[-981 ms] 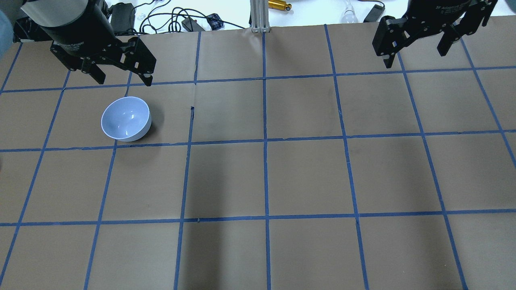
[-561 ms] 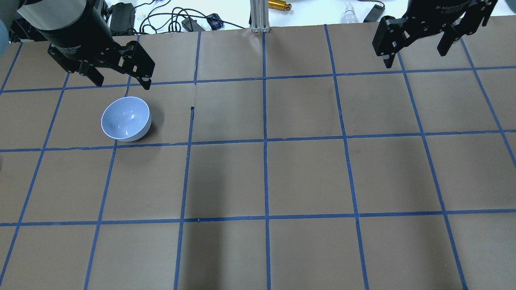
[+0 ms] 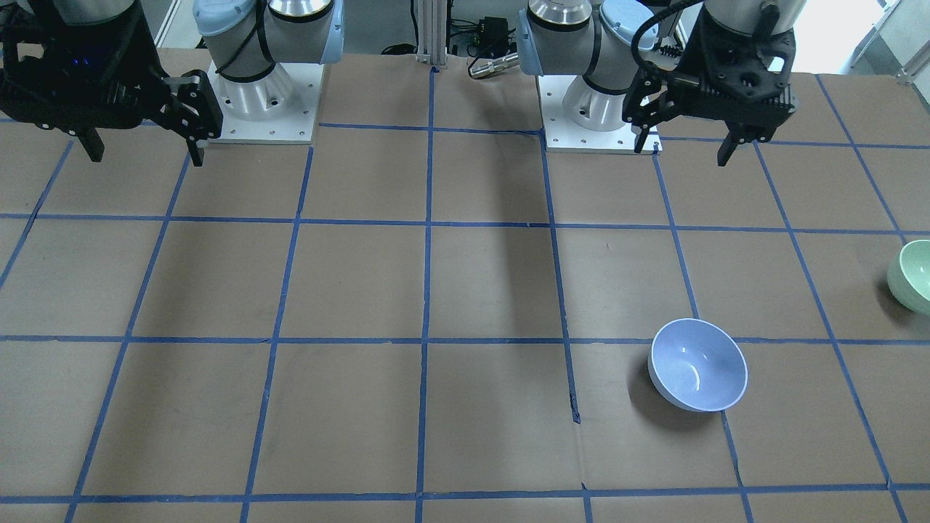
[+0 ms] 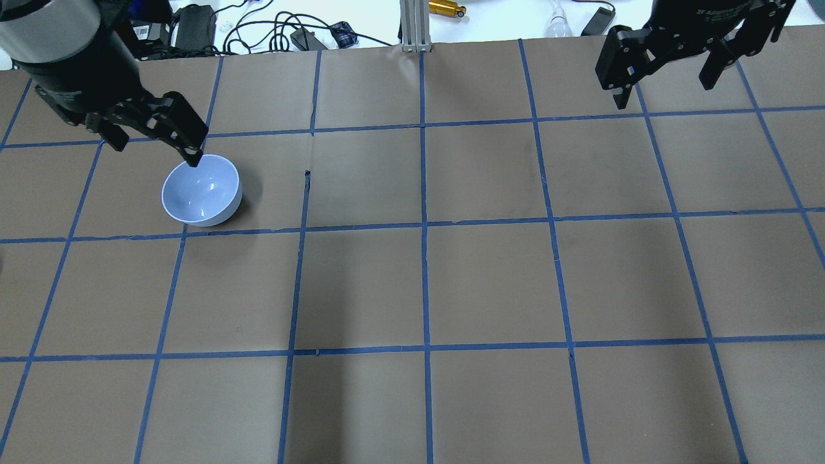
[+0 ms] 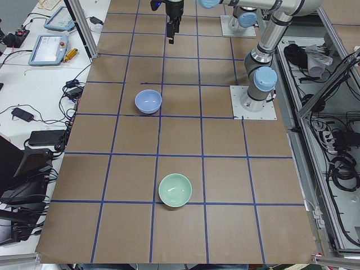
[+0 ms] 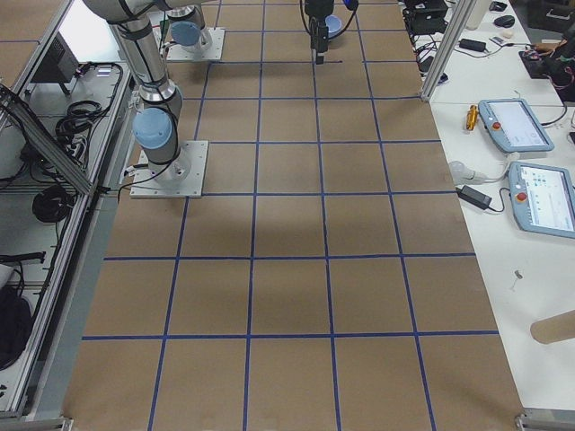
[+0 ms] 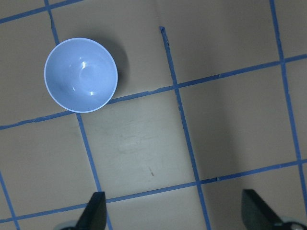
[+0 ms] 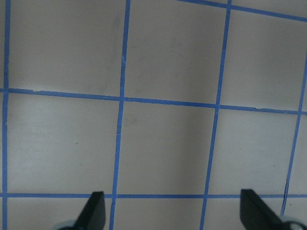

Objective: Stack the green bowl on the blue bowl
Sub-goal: 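Move the left gripper away from the blue bowl toward the robot's side, then lower the left gripper to the green bowl near the robot's base, then close the left gripper on the rim of the green bowl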

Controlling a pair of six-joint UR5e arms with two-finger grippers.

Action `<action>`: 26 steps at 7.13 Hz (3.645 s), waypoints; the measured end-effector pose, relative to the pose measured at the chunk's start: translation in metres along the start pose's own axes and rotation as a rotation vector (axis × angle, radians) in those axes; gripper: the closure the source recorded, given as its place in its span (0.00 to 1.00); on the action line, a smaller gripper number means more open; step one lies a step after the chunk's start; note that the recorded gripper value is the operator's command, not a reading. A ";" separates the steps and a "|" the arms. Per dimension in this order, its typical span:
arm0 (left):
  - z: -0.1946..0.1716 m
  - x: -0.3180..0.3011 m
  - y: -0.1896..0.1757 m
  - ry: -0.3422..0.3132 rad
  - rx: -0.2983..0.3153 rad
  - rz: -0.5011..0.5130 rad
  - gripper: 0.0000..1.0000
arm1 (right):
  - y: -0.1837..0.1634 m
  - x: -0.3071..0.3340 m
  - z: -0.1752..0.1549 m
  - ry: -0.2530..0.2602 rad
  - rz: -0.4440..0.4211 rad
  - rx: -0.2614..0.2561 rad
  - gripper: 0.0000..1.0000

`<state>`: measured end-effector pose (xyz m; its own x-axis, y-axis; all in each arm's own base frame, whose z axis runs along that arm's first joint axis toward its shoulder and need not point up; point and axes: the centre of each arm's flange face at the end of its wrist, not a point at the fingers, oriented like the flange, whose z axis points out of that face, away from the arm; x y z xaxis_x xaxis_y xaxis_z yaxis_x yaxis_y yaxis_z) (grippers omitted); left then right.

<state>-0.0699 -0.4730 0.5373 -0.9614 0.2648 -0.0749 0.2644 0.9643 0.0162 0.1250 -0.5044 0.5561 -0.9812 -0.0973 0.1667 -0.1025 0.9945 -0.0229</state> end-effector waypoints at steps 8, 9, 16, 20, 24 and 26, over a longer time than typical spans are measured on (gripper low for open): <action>0.113 -0.264 0.123 0.129 -0.065 0.374 0.00 | 0.000 0.000 0.000 0.000 0.000 0.000 0.00; 0.134 -0.289 0.149 0.137 -0.056 0.434 0.00 | 0.000 0.000 0.000 0.000 0.000 0.000 0.00; 0.265 -0.454 0.236 0.049 -0.027 0.875 0.02 | 0.000 0.000 0.000 0.000 0.000 0.000 0.00; 0.311 -0.516 0.226 0.040 0.027 0.977 0.00 | 0.000 0.000 0.000 0.000 0.000 0.000 0.00; 0.356 -0.529 0.220 0.029 0.063 1.099 0.00 | 0.000 0.000 0.000 0.000 0.000 0.000 0.00; 0.368 -0.528 0.220 0.049 0.067 1.151 0.00 | 0.000 0.000 0.000 -0.001 0.000 0.000 0.00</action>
<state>0.5240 -0.4021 0.2136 -0.1502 0.9886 -0.0118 0.9886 0.1502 -0.0030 0.1251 -0.5044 0.5561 -0.9813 -0.0973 0.1661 -0.1025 0.9945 -0.0230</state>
